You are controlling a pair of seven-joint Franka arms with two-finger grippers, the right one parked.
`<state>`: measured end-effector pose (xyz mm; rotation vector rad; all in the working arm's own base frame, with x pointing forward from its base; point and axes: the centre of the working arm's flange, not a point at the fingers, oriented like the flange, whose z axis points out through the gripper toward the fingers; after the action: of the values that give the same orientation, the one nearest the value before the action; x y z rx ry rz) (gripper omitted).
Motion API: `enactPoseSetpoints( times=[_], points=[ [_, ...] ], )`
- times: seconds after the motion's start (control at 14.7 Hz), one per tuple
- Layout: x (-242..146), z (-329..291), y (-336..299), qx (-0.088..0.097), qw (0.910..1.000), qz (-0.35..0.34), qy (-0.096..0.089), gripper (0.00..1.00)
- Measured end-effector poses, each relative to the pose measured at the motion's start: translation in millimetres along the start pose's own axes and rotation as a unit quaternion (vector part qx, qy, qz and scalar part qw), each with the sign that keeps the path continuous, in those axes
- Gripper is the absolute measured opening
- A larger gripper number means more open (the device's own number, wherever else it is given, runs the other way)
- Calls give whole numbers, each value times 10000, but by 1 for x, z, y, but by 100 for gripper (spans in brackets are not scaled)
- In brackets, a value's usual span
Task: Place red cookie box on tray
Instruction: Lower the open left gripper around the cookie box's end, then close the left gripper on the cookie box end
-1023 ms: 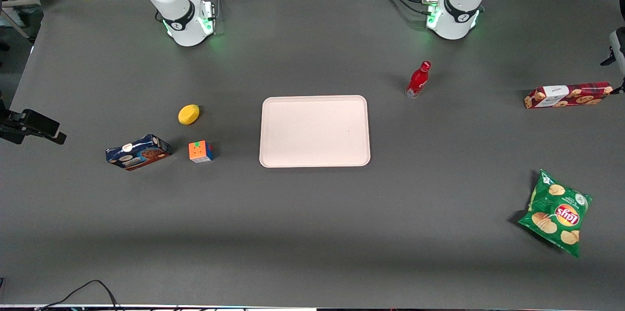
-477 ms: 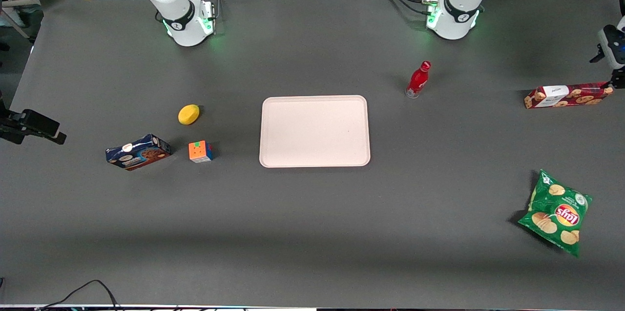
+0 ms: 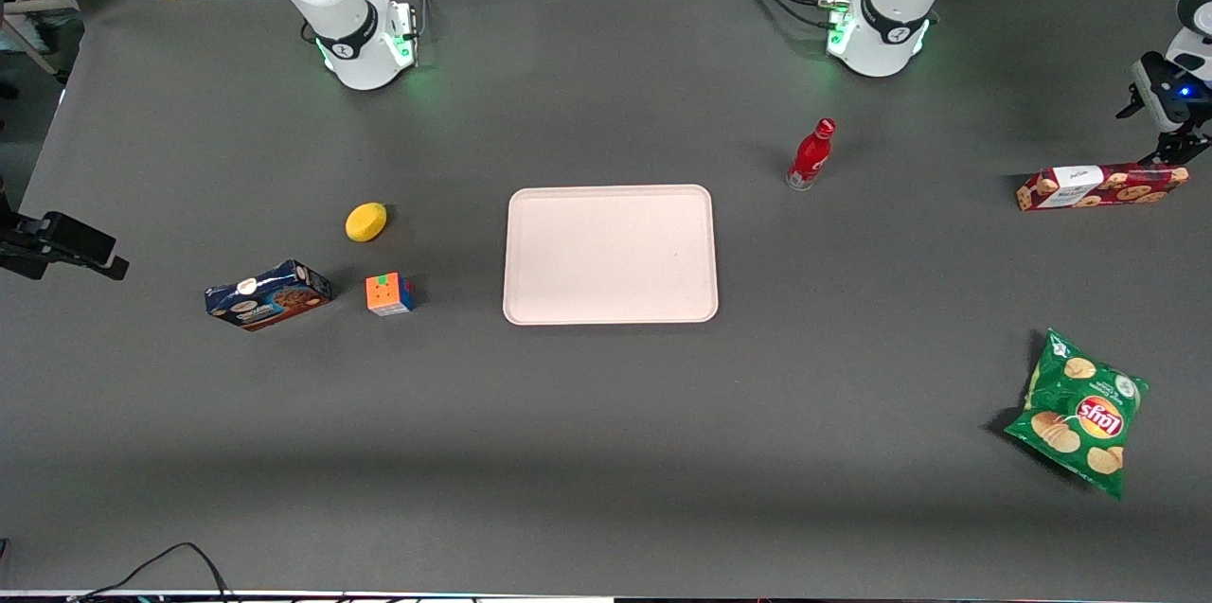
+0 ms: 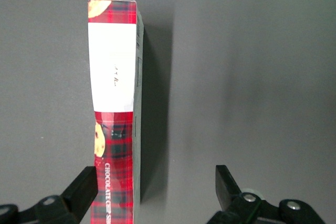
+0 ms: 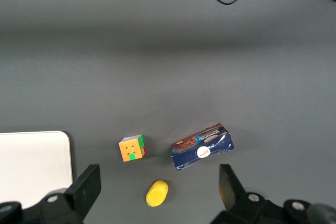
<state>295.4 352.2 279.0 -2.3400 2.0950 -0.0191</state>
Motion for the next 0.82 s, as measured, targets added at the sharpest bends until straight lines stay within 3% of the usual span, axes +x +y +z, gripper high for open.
enactPoseSetpoints(
  times=[0.61, 0.82],
  points=[
    [-1, 32, -1, 51, 9999, -46, 88, 100],
    [6, 26, -15, 159, 9998, 32, 68, 100]
  ],
)
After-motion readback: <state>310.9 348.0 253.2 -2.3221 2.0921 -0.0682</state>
